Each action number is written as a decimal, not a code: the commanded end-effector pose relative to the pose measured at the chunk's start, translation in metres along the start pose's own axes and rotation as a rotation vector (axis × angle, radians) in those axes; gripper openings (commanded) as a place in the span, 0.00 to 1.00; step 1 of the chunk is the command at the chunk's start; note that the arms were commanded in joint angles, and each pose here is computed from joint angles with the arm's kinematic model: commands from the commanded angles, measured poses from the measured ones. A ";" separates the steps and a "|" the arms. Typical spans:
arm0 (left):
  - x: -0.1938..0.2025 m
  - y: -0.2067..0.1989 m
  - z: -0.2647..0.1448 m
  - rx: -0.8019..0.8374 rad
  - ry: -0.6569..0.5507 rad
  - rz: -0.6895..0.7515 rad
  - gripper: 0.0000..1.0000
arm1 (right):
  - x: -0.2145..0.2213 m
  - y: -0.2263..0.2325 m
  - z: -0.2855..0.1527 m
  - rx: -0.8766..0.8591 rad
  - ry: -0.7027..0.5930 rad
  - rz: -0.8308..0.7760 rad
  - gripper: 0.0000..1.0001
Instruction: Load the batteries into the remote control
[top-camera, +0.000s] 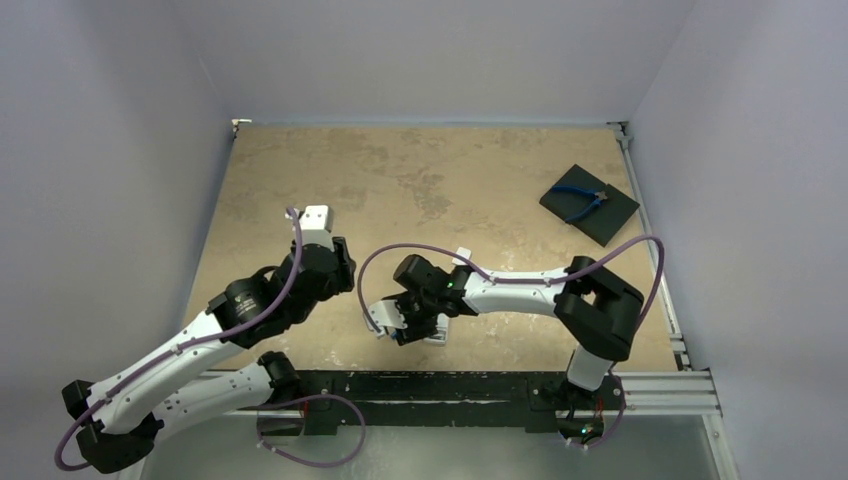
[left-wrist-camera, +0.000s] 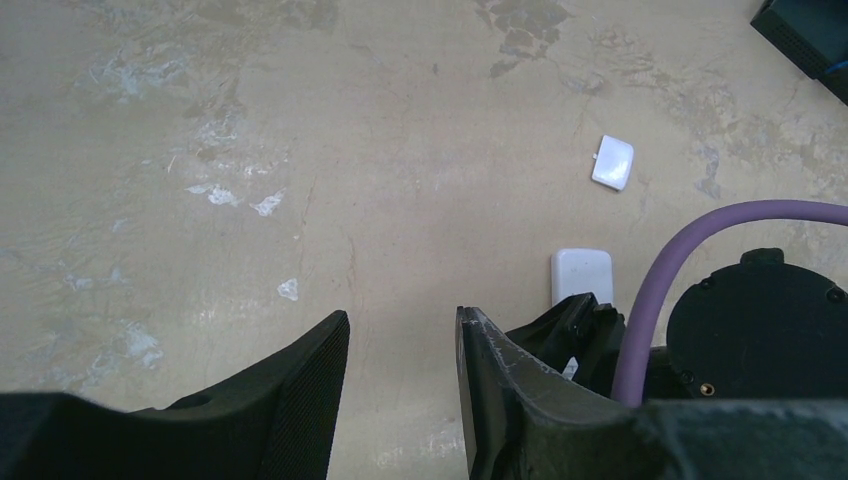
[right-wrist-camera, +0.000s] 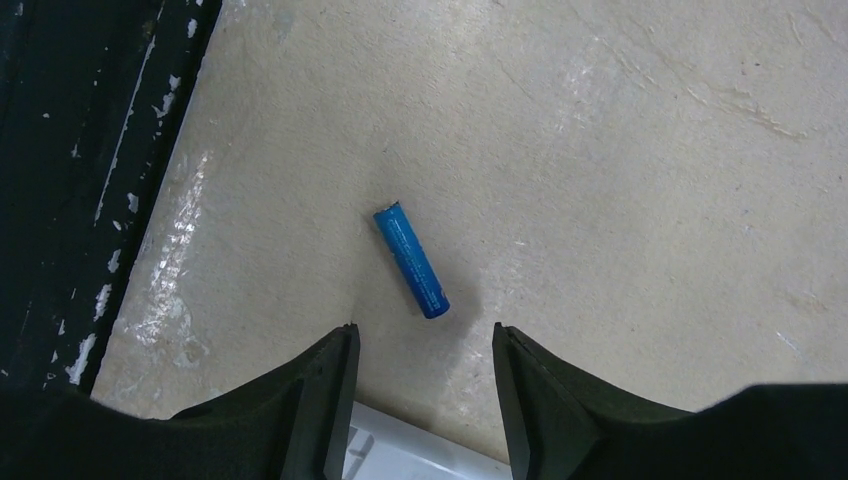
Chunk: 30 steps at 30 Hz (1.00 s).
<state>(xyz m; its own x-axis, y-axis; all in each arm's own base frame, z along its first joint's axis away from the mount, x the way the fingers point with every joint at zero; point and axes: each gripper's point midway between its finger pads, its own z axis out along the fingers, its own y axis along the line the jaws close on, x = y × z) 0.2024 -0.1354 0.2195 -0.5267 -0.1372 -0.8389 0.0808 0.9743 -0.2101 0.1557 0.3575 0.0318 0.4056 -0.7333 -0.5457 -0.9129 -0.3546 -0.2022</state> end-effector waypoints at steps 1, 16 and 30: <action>-0.005 -0.001 -0.001 0.009 -0.017 -0.006 0.43 | -0.020 -0.011 -0.002 -0.006 -0.063 -0.030 0.59; -0.006 0.001 -0.003 0.008 -0.022 -0.012 0.46 | -0.018 -0.009 0.012 -0.032 -0.068 0.020 0.52; -0.008 0.005 -0.008 0.011 -0.039 -0.031 0.47 | -0.009 -0.007 0.025 -0.065 -0.039 0.068 0.35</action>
<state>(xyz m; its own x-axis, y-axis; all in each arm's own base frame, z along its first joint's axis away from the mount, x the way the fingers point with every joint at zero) 0.1991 -0.1296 0.2257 -0.5101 -0.1605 -0.8450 0.0806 0.9692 -0.2328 0.1517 0.3734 0.0191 0.3460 -0.7358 -0.5822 -0.9299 -0.3516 -0.1083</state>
